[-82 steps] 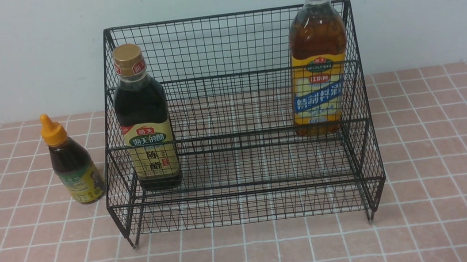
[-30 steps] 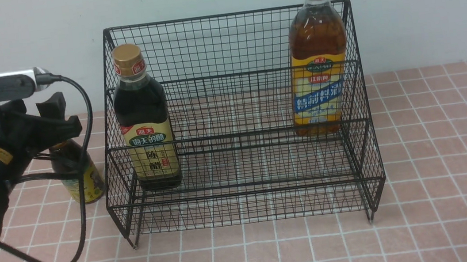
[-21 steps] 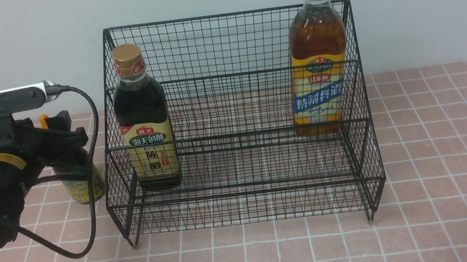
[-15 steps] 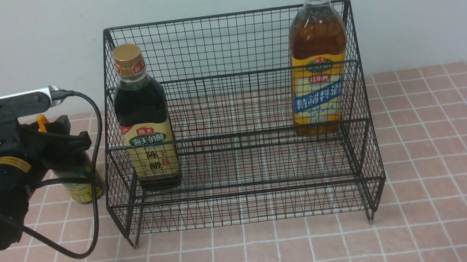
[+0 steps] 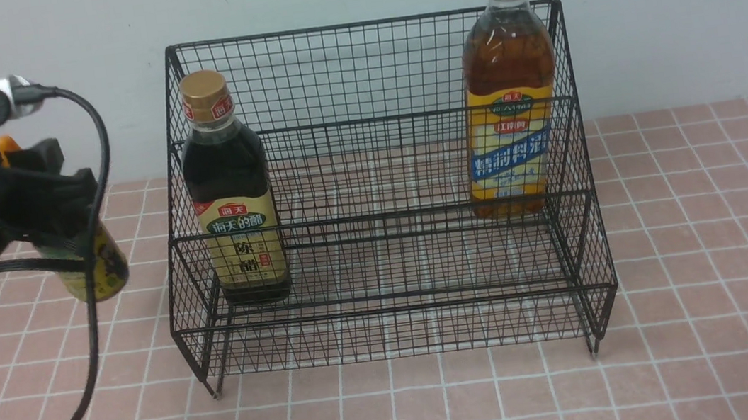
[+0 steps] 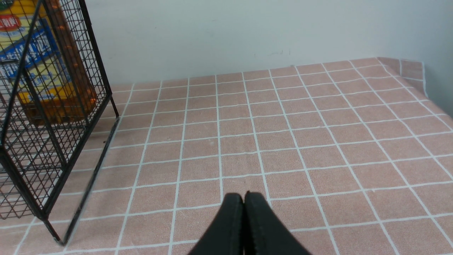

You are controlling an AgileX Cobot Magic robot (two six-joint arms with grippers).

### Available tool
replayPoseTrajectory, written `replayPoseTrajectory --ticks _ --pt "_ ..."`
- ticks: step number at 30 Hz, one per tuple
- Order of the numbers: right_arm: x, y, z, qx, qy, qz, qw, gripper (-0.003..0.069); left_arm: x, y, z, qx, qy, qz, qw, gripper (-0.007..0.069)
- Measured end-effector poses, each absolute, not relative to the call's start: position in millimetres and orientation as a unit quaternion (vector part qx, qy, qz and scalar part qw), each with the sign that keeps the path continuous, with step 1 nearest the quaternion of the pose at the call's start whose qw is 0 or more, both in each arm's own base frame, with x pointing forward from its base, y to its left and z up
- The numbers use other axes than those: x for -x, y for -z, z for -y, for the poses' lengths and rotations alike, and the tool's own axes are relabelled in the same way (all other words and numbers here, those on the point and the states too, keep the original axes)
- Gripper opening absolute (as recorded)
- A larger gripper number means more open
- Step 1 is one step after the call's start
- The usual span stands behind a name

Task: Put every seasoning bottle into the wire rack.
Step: Use the left arm to put the condiment bottle back on the shelf

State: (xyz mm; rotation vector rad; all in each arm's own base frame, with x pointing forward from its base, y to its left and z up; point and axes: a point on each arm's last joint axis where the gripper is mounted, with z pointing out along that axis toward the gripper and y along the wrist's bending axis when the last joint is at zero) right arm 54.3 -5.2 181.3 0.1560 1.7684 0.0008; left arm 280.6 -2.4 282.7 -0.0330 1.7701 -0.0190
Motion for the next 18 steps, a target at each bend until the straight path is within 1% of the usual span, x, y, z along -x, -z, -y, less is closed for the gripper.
replayPoseTrajectory --ticks 1,2,4,5,6,8,9,10,12,17,18 --pt "-54 -181 5 -0.068 0.0 -0.773 0.631 -0.0015 -273 -291 3 -0.003 0.011 -0.77 0.638 0.0263" --pt "-54 -181 5 -0.068 0.0 -0.773 0.631 -0.0015 -258 -308 3 -0.018 0.003 -0.762 0.647 0.0263" --pt "-54 -181 5 -0.068 -0.001 -0.773 0.631 -0.0015 -237 -328 4 -0.027 -0.003 -0.747 0.665 0.0263" --pt "-54 -181 5 -0.068 -0.001 -0.773 0.631 -0.0015 -235 -330 4 -0.027 -0.003 -0.745 0.666 0.0263" --pt "-54 -181 5 -0.068 -0.001 -0.773 0.631 -0.0015 -218 -343 5 -0.025 0.001 -0.734 0.678 0.0263" --pt "-54 -181 5 -0.068 -0.001 -0.773 0.631 -0.0015 -210 -349 6 -0.024 0.007 -0.729 0.684 0.0263" --pt "-54 -181 5 -0.068 -0.001 -0.773 0.631 -0.0015 -197 -357 12 -0.03 0.02 -0.722 0.691 0.0263" --pt "-54 -181 5 -0.068 -0.001 -0.773 0.631 -0.0015 -196 -357 13 -0.028 0.024 -0.721 0.692 0.0263" --pt "-54 -181 5 -0.068 -0.001 -0.773 0.631 -0.0015 -187 -361 24 -0.046 0.05 -0.72 0.691 0.0263" --pt "-54 -181 5 -0.068 -0.001 -0.773 0.631 -0.0015 -182 -355 59 -0.106 0.115 -0.727 0.668 0.0263" --pt "-54 -181 5 -0.068 -0.001 -0.773 0.631 -0.0015 -182 -355 60 -0.11 0.117 -0.728 0.667 0.0263"
